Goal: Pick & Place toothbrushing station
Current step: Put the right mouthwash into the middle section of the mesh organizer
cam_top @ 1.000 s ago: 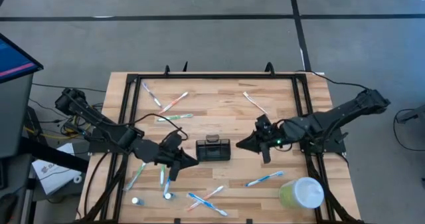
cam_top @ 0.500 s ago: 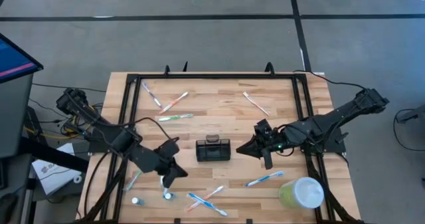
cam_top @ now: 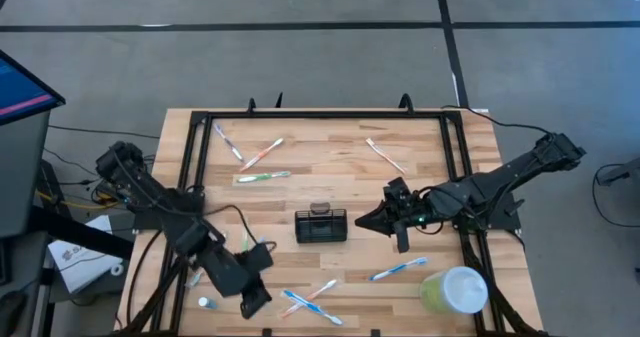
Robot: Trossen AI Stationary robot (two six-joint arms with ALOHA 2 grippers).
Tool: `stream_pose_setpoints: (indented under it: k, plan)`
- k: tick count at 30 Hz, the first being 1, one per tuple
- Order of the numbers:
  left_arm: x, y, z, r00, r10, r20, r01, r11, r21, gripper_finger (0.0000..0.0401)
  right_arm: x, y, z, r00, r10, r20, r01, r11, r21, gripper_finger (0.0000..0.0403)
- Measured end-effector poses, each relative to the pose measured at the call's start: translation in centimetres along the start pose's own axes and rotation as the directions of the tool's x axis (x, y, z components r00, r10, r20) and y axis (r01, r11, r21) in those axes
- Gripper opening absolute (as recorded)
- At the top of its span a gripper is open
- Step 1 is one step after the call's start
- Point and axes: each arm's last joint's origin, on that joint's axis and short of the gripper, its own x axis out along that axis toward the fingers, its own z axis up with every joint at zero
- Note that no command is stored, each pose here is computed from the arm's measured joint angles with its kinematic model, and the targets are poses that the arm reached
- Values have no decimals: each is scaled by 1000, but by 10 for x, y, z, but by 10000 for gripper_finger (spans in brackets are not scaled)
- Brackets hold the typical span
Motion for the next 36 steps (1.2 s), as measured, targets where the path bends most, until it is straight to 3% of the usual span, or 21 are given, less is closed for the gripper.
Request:
stream_pose_setpoints:
  k: [8, 15, 20, 24, 36]
  plan:
    - [10, -27, -14, 976, 211, -46, -204, 970, 133, 1, 0, 0, 0, 1000, -16, 16, 16, 1000, 7, 0]
    - [2, -39, -37, 914, 403, -48, -374, 882, 288, 1, -1, 0, 0, 999, -33, 31, 33, 999, 6, 0]
    - [14, -38, -48, 868, 481, -126, -401, 827, 394, 1, -1, -1, 0, 997, -52, 51, 52, 999, 8, 0]
    - [20, -37, -51, 854, 493, -167, -395, 823, 408, 1, -1, -1, 0, 997, -55, 53, 54, 999, 8, 0]
    - [15, -38, -54, 867, 486, -111, -429, 842, 328, 3, -1, -1, 1, 997, -56, 53, 55, 998, 3, 0]
